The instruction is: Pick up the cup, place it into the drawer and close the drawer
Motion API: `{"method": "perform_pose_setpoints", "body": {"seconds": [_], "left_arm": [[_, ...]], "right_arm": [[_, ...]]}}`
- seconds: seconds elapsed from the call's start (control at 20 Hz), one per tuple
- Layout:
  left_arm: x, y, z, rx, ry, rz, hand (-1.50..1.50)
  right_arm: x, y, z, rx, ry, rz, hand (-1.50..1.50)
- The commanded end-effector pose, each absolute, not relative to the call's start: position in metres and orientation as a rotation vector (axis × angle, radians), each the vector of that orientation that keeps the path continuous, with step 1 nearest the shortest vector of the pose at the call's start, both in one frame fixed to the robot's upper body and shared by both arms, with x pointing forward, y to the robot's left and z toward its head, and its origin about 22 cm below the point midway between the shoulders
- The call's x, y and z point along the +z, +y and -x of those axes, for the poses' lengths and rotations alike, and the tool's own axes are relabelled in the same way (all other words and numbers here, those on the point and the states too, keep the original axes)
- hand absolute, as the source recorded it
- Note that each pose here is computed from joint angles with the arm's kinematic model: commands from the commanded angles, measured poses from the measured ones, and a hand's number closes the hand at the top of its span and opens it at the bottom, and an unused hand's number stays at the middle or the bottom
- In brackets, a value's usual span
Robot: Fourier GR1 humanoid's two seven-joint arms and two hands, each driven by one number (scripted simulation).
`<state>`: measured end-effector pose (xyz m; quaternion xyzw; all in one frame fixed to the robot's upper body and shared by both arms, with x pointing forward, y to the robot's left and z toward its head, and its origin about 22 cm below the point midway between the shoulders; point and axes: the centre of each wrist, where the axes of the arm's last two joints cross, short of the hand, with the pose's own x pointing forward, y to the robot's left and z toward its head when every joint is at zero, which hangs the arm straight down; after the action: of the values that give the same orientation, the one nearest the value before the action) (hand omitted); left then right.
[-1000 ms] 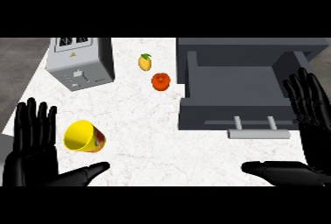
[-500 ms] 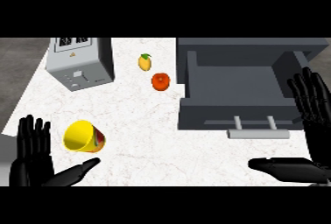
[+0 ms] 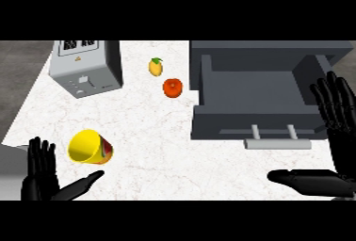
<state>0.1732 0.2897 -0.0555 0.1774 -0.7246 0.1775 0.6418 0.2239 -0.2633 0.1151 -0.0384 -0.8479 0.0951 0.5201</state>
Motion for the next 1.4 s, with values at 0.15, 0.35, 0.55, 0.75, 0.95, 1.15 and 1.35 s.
{"method": "perform_pose_setpoints", "body": {"seconds": [0.15,0.35,0.55,0.75,0.95,1.15,1.35], "left_arm": [[-0.113,0.312,-0.18,0.448,-1.621,-0.407,-1.5],[-0.135,0.316,-0.153,0.458,-1.646,-0.416,-1.5],[-0.144,0.317,-0.176,0.456,-1.651,-0.406,-1.5],[-0.153,0.33,-0.177,0.47,-1.67,-0.399,-1.5],[-0.148,0.338,-0.192,0.452,-1.671,-0.41,-1.5],[-0.167,0.352,-0.183,0.433,-1.685,-0.395,-1.5],[-0.171,0.331,-0.195,0.439,-1.698,-0.387,-1.5]], "right_arm": [[0.089,-0.264,-0.237,0.227,-2.031,0.098,-1.5],[0.127,-0.262,-0.223,0.238,-2.031,0.077,-1.5],[0.139,-0.259,-0.244,0.243,-2.028,0.08,-1.5],[0.119,-0.271,-0.228,0.24,-2.025,0.075,-1.5],[0.111,-0.258,-0.227,0.247,-1.996,0.105,-1.5],[0.116,-0.245,-0.235,0.25,-2.028,0.062,-1.5],[0.109,-0.254,-0.25,0.233,-2.022,0.081,-1.5]]}}
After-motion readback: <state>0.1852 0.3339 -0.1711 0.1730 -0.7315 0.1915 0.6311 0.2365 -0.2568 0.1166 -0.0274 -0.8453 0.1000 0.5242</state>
